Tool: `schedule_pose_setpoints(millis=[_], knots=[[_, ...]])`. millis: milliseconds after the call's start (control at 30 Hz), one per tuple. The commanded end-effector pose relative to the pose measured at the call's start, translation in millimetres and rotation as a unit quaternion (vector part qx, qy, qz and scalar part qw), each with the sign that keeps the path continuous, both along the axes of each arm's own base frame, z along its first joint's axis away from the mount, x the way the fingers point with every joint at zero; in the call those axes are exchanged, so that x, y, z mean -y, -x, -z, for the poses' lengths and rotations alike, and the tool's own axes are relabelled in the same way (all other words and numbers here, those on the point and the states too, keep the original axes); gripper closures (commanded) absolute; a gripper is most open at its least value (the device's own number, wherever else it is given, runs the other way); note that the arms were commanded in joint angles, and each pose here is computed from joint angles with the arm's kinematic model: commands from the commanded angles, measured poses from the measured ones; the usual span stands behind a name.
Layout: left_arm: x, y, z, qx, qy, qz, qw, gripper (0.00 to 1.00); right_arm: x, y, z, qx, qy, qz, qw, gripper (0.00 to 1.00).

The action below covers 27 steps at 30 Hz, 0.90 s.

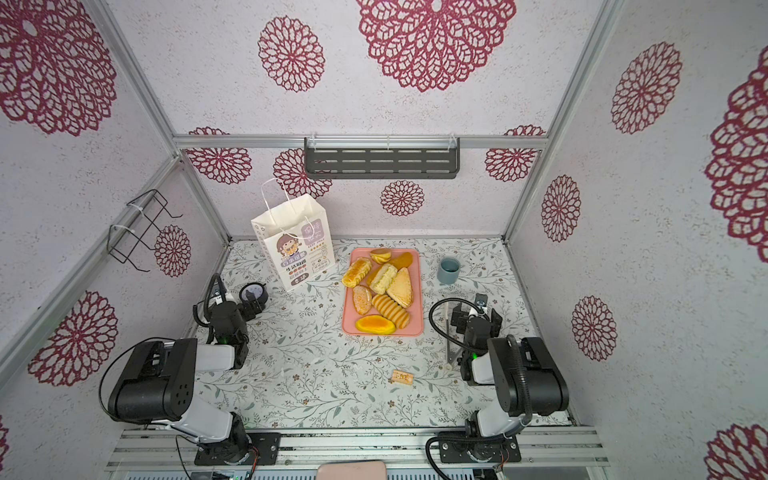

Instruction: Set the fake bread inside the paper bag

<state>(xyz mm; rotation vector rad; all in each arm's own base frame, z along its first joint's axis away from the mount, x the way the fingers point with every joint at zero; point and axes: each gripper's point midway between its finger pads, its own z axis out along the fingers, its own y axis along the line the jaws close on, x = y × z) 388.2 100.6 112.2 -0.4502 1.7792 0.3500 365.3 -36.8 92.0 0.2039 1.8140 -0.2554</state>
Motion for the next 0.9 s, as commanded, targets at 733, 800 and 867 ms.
schedule_pose_setpoints(millis=[733,800,867], knots=[[34.6,-19.1,-215.5,-0.07,0.154,0.078,0.982,0.03,-32.3,70.7,-111.3,0.001,-0.302,-0.013,0.953,0.3],[44.9,-36.3,-220.7,-0.105,0.152,0.118,0.976,0.03,-60.6,62.8,-121.0,-0.015,-0.35,-0.075,0.934,0.33],[55.6,-51.6,-226.3,-0.124,0.147,0.159,0.968,0.02,-92.0,54.8,-129.0,-0.046,-0.38,-0.139,0.913,0.37]])
